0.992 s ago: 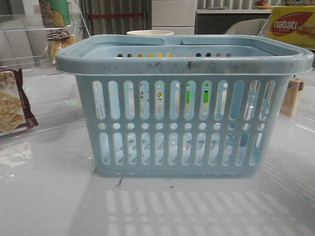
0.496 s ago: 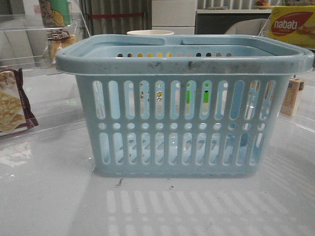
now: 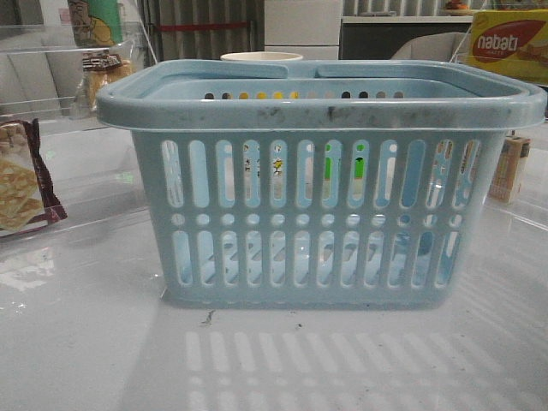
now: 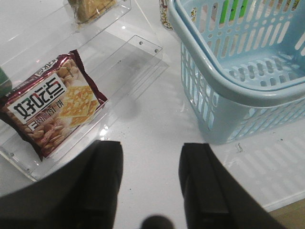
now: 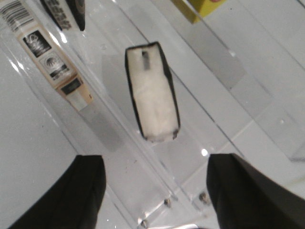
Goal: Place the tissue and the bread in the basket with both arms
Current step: 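Grasp the black-and-white tissue pack on the shelf with the right gripper, then carry the tissue pack over the basket and open the right gripper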
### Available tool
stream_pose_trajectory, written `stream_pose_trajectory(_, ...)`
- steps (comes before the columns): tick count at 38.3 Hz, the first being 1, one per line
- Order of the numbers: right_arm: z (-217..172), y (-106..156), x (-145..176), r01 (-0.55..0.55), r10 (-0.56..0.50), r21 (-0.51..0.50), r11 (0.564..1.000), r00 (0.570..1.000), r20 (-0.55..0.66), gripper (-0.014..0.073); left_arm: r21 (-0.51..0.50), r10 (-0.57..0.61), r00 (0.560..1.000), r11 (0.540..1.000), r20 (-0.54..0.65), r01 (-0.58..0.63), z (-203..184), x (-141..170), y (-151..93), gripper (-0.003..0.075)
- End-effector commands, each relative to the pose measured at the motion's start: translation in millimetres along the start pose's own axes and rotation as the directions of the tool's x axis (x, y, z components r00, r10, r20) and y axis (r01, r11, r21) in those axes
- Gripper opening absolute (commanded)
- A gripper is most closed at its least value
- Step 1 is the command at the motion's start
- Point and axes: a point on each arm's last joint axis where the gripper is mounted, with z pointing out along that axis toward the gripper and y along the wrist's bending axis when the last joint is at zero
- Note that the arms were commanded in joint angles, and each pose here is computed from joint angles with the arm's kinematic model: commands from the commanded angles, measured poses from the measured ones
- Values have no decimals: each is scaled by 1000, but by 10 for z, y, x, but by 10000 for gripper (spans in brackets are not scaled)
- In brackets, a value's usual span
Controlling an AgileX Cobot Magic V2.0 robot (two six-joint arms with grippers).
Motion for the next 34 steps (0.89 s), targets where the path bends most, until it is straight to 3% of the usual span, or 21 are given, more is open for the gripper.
stream_pose_trajectory(1,-104,-41,-261,0,-2,16,1000,988,151,559,1,2,994,1000,107,-2,-56,-154,-3,328)
stream_pose_trajectory(5,3,-41,-302,0,-3,15,1000,986,167,523,1,2,994,1000,107,-2,-56,-154,-3,328)
stream_pose_trajectory(12,63,-40,-341,0,-4,16,1000,977,214,315,1,2,994,1000,107,-2,-56,-154,-3,328)
stream_pose_trajectory(16,20,-42,-367,-1,-3,16,1000,975,224,245,1,2,994,1000,107,-2,-56,-154,-3,328)
stream_pose_trajectory(25,-463,85,-528,18,-16,-7,1000,965,262,230,1,2,994,1000,107,-2,-56,-154,-3,328)
stream_pose_trajectory(34,-1200,581,-557,123,-76,-103,987,923,377,230,1,2,994,1000,107,-2,-56,-154,-3,328)
